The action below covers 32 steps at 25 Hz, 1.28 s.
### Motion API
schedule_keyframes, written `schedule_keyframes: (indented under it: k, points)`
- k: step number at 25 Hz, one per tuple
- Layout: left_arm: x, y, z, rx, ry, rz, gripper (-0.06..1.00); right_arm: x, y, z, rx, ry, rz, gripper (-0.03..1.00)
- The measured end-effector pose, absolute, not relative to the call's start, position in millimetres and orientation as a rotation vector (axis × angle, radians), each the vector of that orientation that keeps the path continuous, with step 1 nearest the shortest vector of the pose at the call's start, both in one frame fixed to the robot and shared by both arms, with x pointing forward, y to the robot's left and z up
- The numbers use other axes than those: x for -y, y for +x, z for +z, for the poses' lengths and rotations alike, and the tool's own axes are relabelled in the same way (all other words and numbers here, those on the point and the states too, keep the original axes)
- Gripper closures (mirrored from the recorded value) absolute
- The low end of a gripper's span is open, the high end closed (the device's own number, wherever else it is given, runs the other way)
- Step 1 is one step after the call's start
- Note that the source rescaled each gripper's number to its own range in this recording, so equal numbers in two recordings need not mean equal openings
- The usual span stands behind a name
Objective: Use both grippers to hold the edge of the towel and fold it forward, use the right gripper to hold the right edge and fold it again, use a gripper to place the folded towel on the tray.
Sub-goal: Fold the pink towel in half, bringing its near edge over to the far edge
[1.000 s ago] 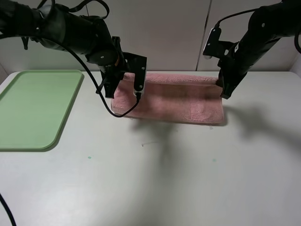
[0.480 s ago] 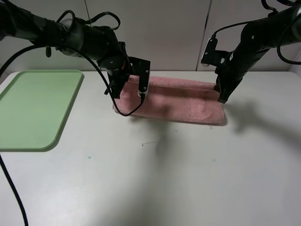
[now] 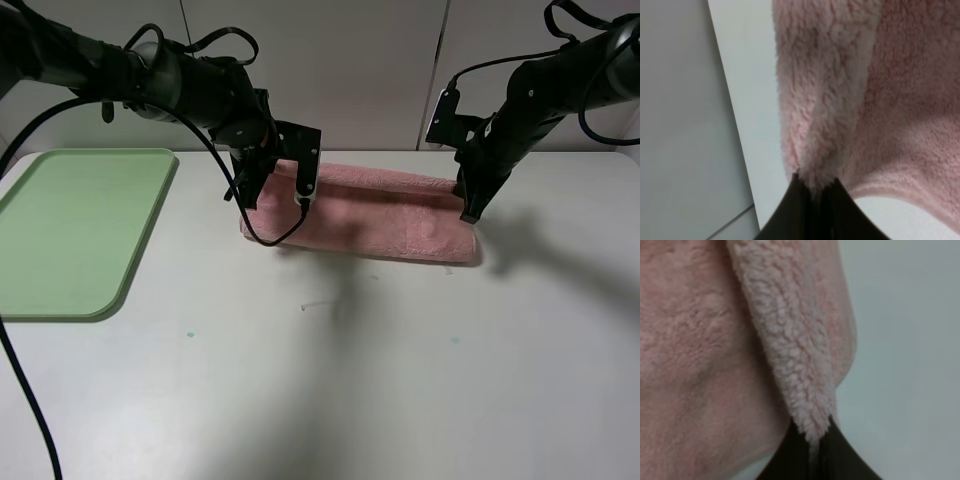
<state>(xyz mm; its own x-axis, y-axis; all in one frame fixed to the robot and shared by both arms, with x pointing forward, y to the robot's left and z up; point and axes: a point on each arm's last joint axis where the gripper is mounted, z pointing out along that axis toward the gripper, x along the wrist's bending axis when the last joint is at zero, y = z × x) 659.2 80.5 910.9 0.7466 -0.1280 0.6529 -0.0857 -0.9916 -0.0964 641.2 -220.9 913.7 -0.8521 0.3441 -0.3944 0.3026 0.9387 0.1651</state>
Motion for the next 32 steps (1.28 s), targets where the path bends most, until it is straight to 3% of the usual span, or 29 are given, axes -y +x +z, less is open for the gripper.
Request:
schedule_keyframes:
  k: [14,22,26,30,32]
  points:
    - [-82.7,660.4,911.0,-0.174,-2.874,-1.083,0.93,220.8,645.3,915.7,-2.622,0.455,0.162,0.97]
    - [-86.3,662.5,911.3,-0.173,-2.866,-1.086,0.68,222.5,646.1,916.0,-2.616,0.442,0.153,0.95]
    - [-87.5,663.4,911.4,-0.173,-2.865,-1.089,0.57,224.8,647.1,916.3,-2.609,0.441,0.151,0.75]
    - [-87.3,664.3,912.0,-0.195,-2.857,-1.104,0.54,222.8,652.3,919.4,-2.541,0.461,0.202,0.45]
    - [-87.2,664.5,912.2,-0.202,-2.854,-1.107,0.53,221.1,656.5,922.5,-2.481,0.491,0.251,0.37]
